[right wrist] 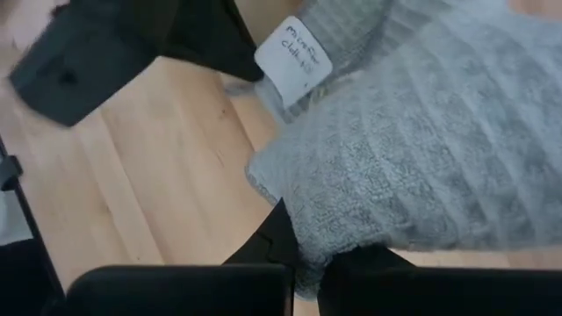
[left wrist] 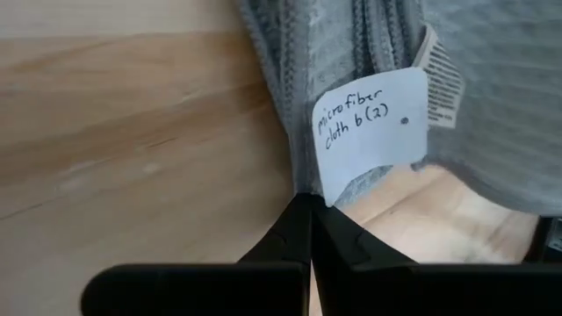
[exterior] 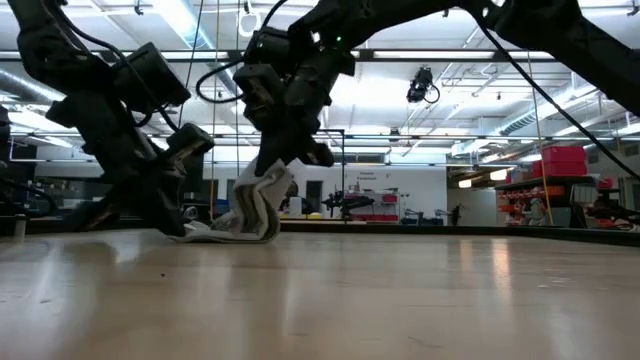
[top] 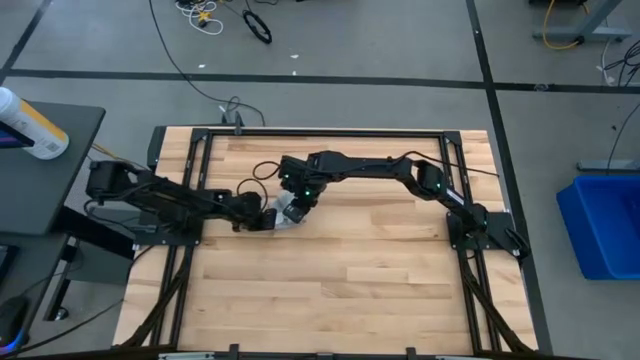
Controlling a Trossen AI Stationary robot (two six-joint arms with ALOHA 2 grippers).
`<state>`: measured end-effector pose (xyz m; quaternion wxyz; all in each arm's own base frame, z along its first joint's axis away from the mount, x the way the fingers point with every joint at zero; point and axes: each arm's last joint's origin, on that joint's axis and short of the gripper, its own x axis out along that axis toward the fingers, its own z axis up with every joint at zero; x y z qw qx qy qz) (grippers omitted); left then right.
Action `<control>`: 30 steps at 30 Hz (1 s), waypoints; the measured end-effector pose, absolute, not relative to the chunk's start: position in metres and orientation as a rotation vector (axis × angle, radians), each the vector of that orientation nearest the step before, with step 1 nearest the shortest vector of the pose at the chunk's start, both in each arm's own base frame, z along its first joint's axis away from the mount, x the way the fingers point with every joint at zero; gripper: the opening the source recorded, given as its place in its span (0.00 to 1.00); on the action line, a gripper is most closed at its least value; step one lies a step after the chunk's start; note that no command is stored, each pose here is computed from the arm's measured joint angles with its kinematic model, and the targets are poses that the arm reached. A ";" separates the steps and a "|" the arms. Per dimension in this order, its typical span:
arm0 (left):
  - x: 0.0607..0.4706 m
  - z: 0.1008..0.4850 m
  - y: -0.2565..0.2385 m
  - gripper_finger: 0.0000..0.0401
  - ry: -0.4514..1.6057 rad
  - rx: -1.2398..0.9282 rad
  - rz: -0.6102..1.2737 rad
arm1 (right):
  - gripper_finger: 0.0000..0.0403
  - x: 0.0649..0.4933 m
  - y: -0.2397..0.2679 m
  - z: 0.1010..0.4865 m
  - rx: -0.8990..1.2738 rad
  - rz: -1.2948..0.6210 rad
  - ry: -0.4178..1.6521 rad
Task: Fold microfiber towels
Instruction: Fold the gray microfiber towel
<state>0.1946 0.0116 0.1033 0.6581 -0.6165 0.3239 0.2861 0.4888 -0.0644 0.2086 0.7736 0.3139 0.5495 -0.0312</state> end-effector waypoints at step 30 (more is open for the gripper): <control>0.186 0.108 0.003 0.01 0.752 -1.386 0.676 | 0.51 0.536 -0.072 0.161 0.829 0.043 1.078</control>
